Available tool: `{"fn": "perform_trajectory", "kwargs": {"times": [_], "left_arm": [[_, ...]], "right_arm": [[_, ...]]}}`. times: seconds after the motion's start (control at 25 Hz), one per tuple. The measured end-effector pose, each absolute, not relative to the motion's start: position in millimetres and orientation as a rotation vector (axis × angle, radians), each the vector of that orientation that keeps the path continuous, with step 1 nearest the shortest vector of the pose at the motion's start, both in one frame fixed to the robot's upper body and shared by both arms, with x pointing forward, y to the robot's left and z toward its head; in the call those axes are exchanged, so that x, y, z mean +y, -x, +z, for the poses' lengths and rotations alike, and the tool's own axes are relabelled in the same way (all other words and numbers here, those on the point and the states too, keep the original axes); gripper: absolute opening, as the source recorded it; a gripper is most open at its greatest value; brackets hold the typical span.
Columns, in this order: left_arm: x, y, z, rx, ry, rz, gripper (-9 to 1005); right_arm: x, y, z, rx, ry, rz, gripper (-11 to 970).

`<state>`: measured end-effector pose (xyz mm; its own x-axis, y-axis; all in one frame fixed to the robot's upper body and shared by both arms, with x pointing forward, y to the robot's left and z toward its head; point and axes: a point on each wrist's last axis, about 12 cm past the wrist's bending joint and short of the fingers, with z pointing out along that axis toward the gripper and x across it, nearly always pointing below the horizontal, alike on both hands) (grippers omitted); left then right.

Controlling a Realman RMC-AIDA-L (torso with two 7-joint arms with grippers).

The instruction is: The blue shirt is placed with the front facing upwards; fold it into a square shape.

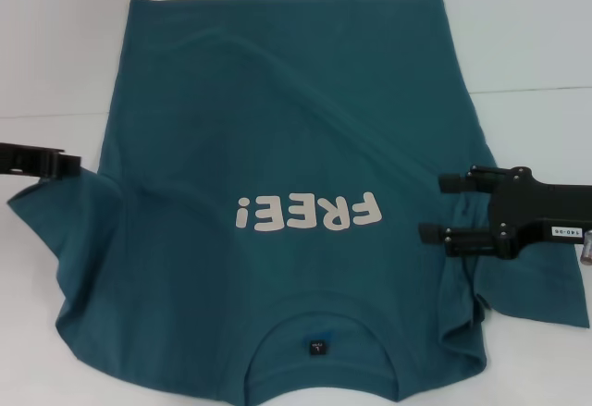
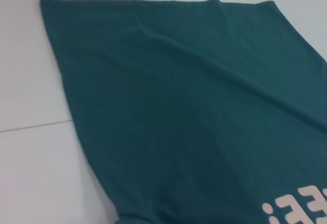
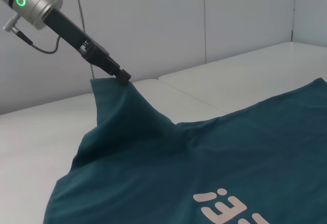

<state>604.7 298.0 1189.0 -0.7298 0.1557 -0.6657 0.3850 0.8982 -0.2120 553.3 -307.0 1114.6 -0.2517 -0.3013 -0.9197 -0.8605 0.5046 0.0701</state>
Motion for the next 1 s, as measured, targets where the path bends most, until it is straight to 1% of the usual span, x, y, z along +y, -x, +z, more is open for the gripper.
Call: {"fn": "perform_trajectory", "kwargs": {"times": [0.2,0.24,0.28,0.36,0.68,0.8,1.0], "left_arm": [[279,-606,1186,2.376,-0.415,-0.485,51],[266,-607,1183,2.379,-0.451,-0.507,51],[266,-607,1183,2.379,-0.451,-0.507,51],[253,-608,1180,2.386,-0.485,-0.536,51],[211,-620,1146,2.437,-0.514,-0.633,53],[199,-623,1136,2.451,-0.527,-0.683,54],[191,-626,1132,2.421,-0.557,-0.639,55]], "right_arm": [[-307,-553,1114,1.799,0.975,0.739,882],[-307,-552,1114,1.799,0.975,0.739,882],[-307,-552,1114,1.799,0.975,0.739,882],[-307,-552,1113,1.8,0.974,0.739,882],[-310,-550,1111,1.803,0.975,0.732,881],[-310,-549,1111,1.804,0.98,0.732,881],[-310,-549,1111,1.805,0.984,0.73,882]]}}
